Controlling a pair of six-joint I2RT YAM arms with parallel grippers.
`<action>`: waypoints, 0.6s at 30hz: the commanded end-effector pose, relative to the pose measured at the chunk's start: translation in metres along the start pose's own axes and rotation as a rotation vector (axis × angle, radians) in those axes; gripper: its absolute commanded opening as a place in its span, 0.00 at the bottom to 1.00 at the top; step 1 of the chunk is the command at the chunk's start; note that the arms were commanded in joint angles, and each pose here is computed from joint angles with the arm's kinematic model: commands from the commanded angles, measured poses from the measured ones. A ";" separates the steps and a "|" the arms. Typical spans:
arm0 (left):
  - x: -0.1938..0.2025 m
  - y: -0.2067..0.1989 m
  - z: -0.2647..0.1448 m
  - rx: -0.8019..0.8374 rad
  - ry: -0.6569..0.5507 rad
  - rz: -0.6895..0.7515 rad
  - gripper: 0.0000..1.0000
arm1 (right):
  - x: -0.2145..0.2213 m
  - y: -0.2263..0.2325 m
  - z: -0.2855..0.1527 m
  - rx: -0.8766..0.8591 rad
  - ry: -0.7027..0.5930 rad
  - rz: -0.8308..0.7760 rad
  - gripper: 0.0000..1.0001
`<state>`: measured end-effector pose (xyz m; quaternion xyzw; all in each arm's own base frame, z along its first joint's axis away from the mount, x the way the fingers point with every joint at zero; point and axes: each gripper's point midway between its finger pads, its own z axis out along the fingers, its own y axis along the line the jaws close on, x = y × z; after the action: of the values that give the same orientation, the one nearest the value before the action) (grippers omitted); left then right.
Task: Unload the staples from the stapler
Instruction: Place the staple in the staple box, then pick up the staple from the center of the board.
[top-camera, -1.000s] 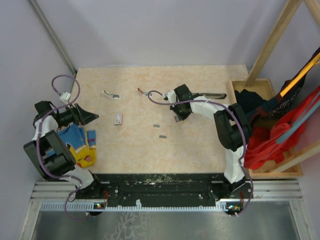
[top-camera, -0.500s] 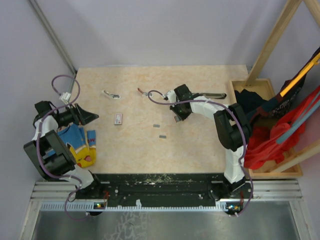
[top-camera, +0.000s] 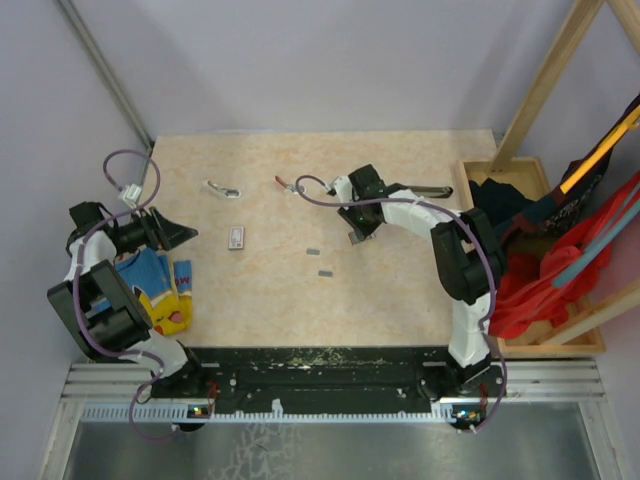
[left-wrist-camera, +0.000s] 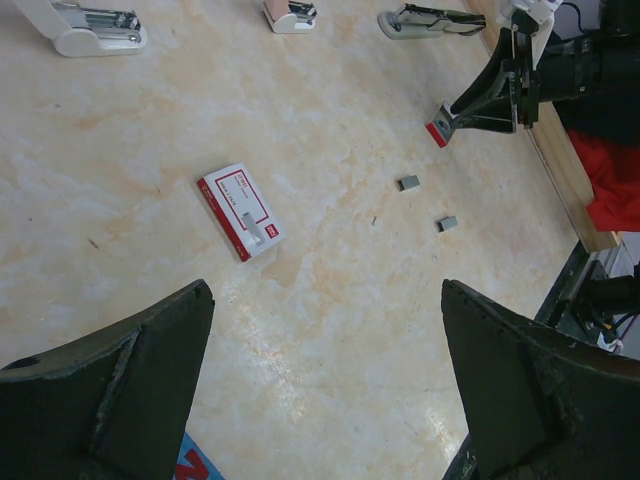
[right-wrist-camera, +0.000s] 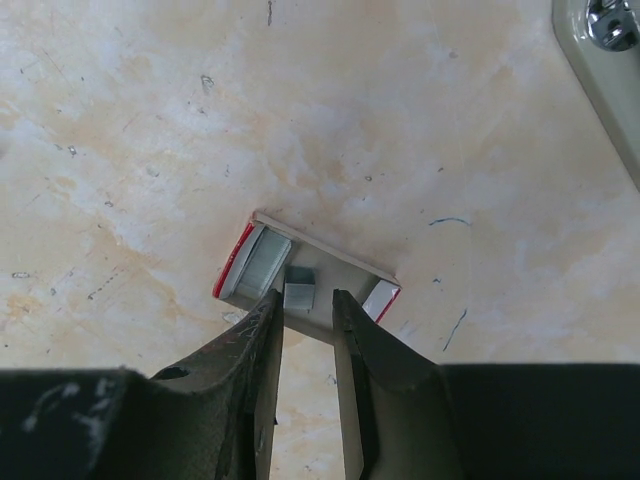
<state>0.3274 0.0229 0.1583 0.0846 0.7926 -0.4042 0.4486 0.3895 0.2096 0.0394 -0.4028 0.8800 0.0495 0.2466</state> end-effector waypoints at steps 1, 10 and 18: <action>-0.001 -0.001 -0.001 0.018 -0.010 0.009 1.00 | -0.047 -0.015 -0.039 0.045 -0.150 0.010 0.28; -0.001 -0.002 -0.001 0.018 -0.011 0.011 1.00 | -0.046 -0.008 -0.038 0.011 -0.152 0.050 0.41; -0.001 -0.002 -0.001 0.019 -0.012 0.012 1.00 | -0.032 -0.001 -0.022 -0.009 -0.099 0.133 0.56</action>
<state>0.3275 0.0230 0.1584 0.0847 0.7926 -0.4041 0.4487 0.3871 0.2173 0.0550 -0.3717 0.8886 0.0739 0.2584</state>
